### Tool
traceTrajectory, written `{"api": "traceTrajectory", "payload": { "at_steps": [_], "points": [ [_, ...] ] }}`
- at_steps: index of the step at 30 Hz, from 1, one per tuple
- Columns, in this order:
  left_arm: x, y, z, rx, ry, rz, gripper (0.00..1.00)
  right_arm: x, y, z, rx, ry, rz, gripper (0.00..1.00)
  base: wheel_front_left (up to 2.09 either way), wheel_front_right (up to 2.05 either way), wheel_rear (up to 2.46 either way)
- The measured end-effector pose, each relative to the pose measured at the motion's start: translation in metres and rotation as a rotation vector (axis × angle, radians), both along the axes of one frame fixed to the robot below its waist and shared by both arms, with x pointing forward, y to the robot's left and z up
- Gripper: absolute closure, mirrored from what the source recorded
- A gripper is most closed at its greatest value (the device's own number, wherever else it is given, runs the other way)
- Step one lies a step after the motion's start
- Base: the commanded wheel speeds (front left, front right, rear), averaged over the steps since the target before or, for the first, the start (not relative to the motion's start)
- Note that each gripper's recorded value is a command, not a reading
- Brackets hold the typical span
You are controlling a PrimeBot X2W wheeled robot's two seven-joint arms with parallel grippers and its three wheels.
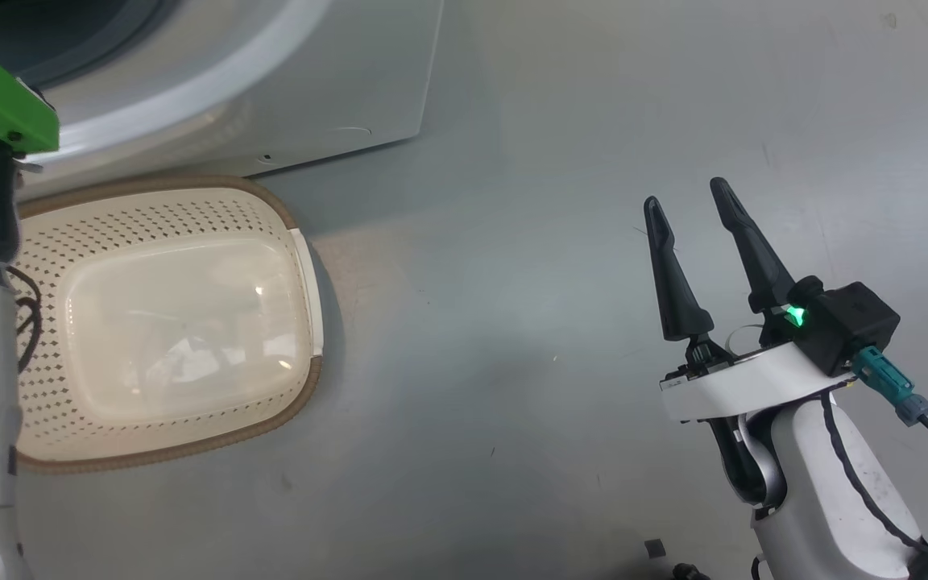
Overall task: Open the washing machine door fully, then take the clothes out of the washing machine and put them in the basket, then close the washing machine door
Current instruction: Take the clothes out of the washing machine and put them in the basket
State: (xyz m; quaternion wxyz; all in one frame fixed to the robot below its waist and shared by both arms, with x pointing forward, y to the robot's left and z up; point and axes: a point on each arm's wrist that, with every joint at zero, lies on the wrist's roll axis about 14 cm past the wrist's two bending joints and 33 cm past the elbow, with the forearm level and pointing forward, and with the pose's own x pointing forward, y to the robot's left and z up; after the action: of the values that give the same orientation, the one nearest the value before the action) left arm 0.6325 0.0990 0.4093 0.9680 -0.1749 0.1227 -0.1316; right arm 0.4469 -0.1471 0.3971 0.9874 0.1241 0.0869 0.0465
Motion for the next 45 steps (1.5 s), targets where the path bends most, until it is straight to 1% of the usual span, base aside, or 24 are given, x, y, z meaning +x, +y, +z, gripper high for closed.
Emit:
{"api": "traceTrajectory", "payload": {
  "at_steps": [4, 10, 19, 22, 31, 39, 45],
  "points": [
    [-0.015, 0.000, 0.015, -0.018, -0.060, 0.020, 1.00, -0.002, 0.008, 0.008, -0.003, -0.019, 0.024, 0.00, 0.00, 0.00, 0.00],
    [-0.043, 0.008, 0.027, -0.022, -0.112, 0.058, 1.00, -0.012, 0.021, 0.016, -0.006, -0.030, 0.068, 0.00, 0.00, 0.00, 0.00],
    [-0.081, 0.021, 0.054, 0.018, -0.199, 0.094, 1.00, -0.030, 0.037, 0.030, 0.004, -0.050, 0.111, 0.00, 0.00, 0.00, 0.00],
    [-0.087, 0.024, 0.064, 0.026, -0.223, 0.105, 1.00, -0.035, 0.040, 0.033, 0.007, -0.051, 0.117, 0.00, 0.00, 0.00, 0.00],
    [-0.114, 0.030, 0.118, 0.036, -0.358, 0.142, 1.00, -0.057, 0.049, 0.048, 0.014, -0.078, 0.141, 0.00, 0.00, 0.00, 0.00],
    [-0.141, 0.030, 0.154, 0.029, -0.443, 0.163, 1.00, -0.075, 0.049, 0.059, 0.013, -0.100, 0.136, 0.00, 0.00, 0.00, 0.00],
    [-0.163, 0.034, 0.168, 0.033, -0.480, 0.180, 1.00, -0.085, 0.053, 0.068, 0.014, -0.122, 0.140, 0.00, 0.00, 0.00, 0.00]
  ]
}}
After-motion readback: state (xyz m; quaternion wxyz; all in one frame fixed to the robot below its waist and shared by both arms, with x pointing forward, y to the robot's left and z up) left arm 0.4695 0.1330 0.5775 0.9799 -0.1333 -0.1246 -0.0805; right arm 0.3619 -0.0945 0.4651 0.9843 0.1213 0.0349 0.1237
